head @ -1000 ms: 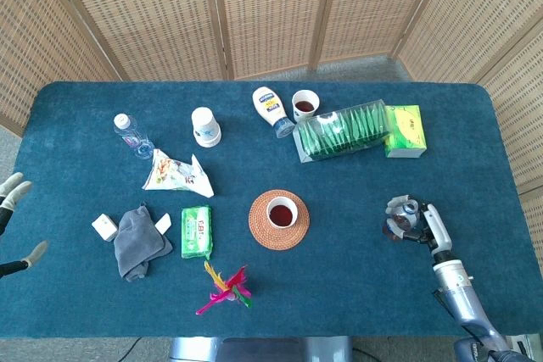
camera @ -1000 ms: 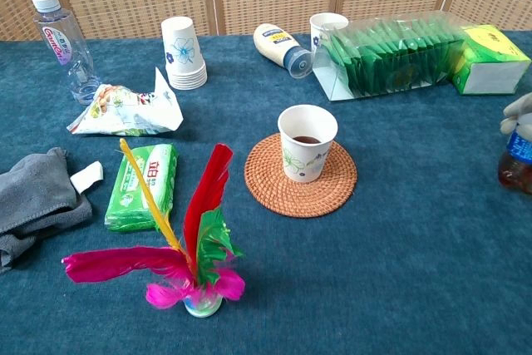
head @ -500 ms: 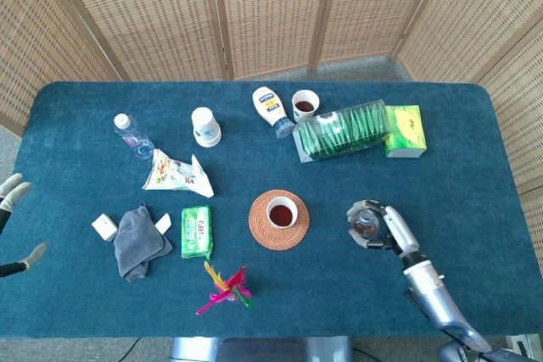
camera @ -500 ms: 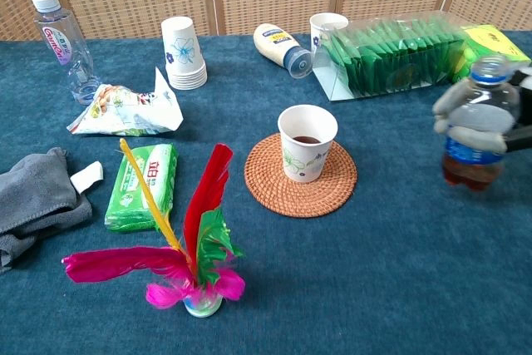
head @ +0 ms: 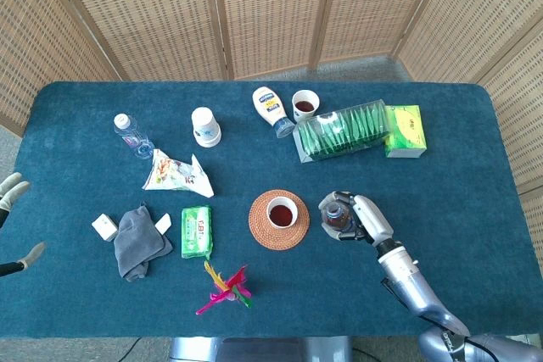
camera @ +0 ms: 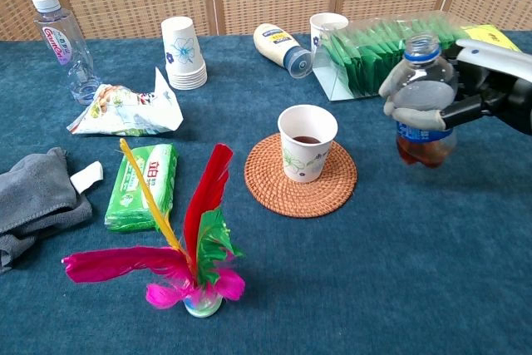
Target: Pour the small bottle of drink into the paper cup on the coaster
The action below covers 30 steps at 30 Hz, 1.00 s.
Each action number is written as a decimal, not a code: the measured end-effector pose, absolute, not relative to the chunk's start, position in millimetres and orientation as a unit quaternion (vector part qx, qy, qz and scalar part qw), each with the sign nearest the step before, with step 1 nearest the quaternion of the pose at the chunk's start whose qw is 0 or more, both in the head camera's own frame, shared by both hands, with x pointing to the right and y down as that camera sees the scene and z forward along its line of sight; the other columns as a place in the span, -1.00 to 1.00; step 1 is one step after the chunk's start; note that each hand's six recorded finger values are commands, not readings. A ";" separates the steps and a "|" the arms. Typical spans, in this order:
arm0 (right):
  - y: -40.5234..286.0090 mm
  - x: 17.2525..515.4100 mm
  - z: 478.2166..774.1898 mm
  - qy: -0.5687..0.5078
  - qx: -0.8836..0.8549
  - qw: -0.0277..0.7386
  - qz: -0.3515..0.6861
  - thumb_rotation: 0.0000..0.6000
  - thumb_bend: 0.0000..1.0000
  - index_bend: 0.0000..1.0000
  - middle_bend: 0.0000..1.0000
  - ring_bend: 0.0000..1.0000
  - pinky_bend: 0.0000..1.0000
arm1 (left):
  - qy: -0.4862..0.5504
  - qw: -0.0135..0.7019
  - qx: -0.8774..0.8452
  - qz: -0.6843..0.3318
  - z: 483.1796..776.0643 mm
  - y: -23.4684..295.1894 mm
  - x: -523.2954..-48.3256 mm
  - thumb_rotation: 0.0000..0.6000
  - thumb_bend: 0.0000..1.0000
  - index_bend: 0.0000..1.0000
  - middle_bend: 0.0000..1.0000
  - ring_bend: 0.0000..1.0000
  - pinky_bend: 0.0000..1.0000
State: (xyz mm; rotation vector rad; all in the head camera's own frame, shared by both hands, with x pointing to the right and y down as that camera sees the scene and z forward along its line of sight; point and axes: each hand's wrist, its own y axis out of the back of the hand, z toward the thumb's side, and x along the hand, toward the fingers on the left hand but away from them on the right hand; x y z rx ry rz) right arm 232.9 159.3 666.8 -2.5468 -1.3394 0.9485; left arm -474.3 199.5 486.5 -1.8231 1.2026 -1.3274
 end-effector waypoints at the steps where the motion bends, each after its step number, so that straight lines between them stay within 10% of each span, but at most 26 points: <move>1: 158.5 230.6 667.3 -0.439 -0.840 0.060 0.314 1.00 0.48 -0.02 0.17 -0.34 0.27 | 0.450 0.289 -0.683 -0.497 486.4 199.5 -474.4 1.00 -0.34 -1.00 -1.00 -1.00 -1.00; 30: 142.7 187.2 660.7 -0.393 -0.809 0.221 0.376 1.00 0.44 -0.02 0.17 -0.33 0.27 | 0.450 0.283 -0.687 -0.496 485.5 199.7 -476.0 1.00 -0.34 -1.00 -1.00 -1.00 -1.00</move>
